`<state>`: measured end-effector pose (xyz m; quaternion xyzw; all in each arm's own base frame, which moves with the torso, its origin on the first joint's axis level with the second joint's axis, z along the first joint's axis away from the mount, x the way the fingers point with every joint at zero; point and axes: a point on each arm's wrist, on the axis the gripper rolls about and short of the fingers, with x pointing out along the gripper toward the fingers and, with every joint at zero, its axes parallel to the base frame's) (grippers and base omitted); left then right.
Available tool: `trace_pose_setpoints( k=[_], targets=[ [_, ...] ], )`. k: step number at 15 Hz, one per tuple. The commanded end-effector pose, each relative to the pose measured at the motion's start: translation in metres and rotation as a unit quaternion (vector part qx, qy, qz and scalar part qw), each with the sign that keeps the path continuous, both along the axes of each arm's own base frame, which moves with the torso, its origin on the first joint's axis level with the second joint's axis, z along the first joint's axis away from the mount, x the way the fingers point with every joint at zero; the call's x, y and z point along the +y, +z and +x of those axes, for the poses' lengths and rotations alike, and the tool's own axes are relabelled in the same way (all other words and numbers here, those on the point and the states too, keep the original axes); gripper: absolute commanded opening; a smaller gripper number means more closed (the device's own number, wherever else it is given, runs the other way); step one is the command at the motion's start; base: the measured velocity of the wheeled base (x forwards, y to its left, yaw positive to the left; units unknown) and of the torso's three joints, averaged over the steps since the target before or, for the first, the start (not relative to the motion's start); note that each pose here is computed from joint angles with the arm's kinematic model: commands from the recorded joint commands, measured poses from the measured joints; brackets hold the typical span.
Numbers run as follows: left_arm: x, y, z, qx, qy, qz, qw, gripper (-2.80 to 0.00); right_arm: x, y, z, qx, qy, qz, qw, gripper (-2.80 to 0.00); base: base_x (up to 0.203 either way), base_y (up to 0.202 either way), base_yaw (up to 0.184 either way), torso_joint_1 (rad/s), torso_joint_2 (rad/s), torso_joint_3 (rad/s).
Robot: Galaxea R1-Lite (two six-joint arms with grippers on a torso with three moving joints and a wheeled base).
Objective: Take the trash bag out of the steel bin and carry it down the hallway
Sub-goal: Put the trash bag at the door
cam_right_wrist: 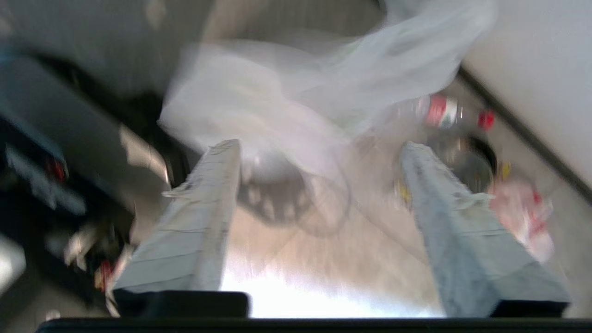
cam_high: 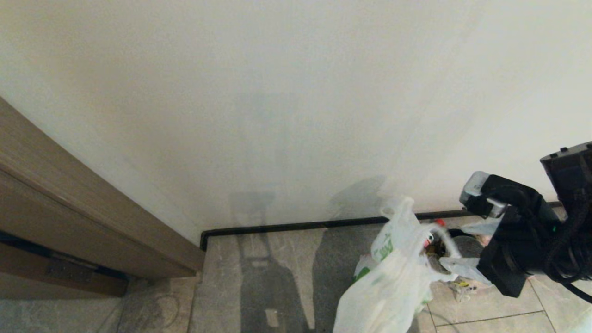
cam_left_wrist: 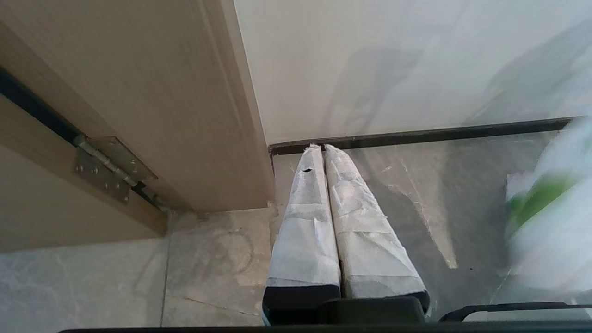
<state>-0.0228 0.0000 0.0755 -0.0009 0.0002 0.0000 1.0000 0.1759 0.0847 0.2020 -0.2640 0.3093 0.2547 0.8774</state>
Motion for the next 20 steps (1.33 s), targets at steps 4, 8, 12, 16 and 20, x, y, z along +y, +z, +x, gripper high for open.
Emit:
trace_pose_setpoints(
  k=[4,8,12,16,20],
  targets=[
    [0.000,0.000,0.000,0.001,0.000,0.000,1.0000,-2.80,-0.014,-0.002,-0.026,0.034,0.001,-0.076,0.997,0.00,0.000,0.000,0.000,0.000,0.00,0.000],
    [0.000,0.000,0.000,0.001,0.000,0.000,1.0000,-2.80,-0.033,0.016,-0.063,-0.021,-0.046,-0.006,0.999,0.00,0.000,0.000,0.000,0.000,0.00,0.000],
    [0.000,0.000,0.000,0.001,0.000,0.000,1.0000,-2.80,-0.063,0.016,-0.120,-0.093,-0.131,0.073,0.984,-2.80,0.000,0.000,0.000,0.000,0.00,0.000],
    [0.000,0.000,0.000,0.001,0.000,0.000,1.0000,-2.80,-0.085,-0.004,-0.162,-0.164,-0.176,0.154,0.958,-2.80,0.000,0.000,0.000,0.000,0.00,0.000],
    [0.000,0.000,0.000,0.000,0.000,0.000,1.0000,-2.80,-0.103,-0.046,-0.197,-0.265,-0.209,0.229,0.913,-2.80,0.000,0.000,0.000,0.000,0.00,0.000]
  ],
)
